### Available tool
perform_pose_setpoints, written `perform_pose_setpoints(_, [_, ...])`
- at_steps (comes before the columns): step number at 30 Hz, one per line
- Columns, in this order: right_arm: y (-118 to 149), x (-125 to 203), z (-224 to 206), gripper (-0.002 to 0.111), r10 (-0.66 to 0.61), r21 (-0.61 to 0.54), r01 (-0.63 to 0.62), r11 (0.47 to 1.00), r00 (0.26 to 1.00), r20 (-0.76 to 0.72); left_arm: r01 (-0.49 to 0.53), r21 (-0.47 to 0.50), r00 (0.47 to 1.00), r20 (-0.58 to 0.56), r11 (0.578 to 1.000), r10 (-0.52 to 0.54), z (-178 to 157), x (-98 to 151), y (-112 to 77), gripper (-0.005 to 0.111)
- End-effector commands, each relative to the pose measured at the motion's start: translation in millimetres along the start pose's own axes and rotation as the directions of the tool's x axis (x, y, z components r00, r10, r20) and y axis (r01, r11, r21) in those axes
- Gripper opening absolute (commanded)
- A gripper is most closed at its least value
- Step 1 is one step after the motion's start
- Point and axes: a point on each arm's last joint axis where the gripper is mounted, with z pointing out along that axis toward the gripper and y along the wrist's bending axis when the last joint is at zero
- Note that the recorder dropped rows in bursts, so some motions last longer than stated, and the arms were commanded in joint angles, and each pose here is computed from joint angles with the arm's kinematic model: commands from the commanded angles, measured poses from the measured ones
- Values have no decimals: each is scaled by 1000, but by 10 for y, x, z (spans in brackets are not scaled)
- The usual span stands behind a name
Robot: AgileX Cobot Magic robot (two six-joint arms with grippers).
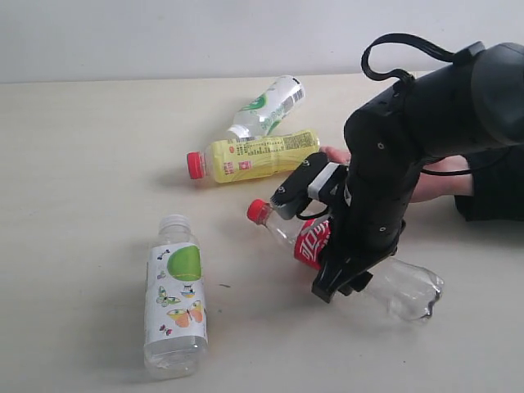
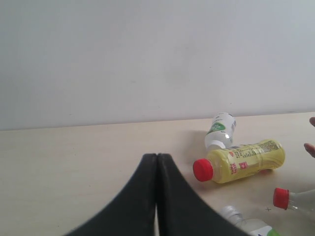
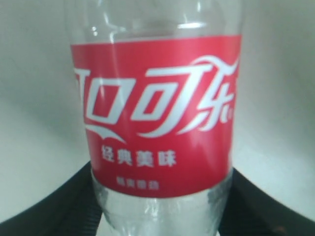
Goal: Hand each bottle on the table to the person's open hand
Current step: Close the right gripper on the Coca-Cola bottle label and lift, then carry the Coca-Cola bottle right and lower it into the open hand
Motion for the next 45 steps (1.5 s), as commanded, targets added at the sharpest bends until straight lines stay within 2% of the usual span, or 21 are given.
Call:
perform_pose_setpoints(1, [-4, 97, -177, 0, 13, -1, -13, 1000, 999, -29, 7, 0, 1000, 7, 1000, -7, -4, 1, 0, 0])
perform_pose_setpoints(6, [8, 190, -434, 0, 46, -5, -46, 999, 999, -19, 5, 0, 1000, 7, 1000, -5, -4, 1, 0, 0])
perform_pose_setpoints(16, [96, 388, -1022, 0, 126, -75, -118, 990, 985, 121, 5, 0, 1000, 7, 1000, -5, -4, 1, 0, 0])
perform_pose_setpoints(20, [66, 467, -1160, 0, 236, -48, -232, 972, 960, 150, 5, 0, 1000, 7, 1000, -5, -4, 1, 0, 0])
perform_pose_setpoints(23, [-5, 503, -1233, 0, 322, 10, -329, 944, 929, 181, 5, 0, 1000, 7, 1000, -5, -4, 1, 0, 0])
perform_pose_setpoints(27, [-98, 456, -1388, 0, 369, 61, -387, 920, 908, 197, 5, 0, 1000, 7, 1000, -5, -4, 1, 0, 0])
perform_pose_setpoints(31, [-240, 376, -1595, 0, 451, 11, -462, 887, 870, 199, 5, 0, 1000, 7, 1000, -5, -4, 1, 0, 0])
perform_pose_setpoints(34, [-409, 340, -1653, 0, 540, -49, -541, 840, 823, 174, 5, 0, 1000, 7, 1000, -5, -4, 1, 0, 0])
perform_pose_setpoints(40, [-740, 257, -1510, 0, 644, -76, -640, 765, 755, 123, 5, 0, 1000, 7, 1000, -5, -4, 1, 0, 0])
perform_pose_setpoints(45, [-871, 145, -1226, 0, 655, -53, -653, 755, 755, 36, 5, 0, 1000, 7, 1000, -5, -4, 1, 0, 0])
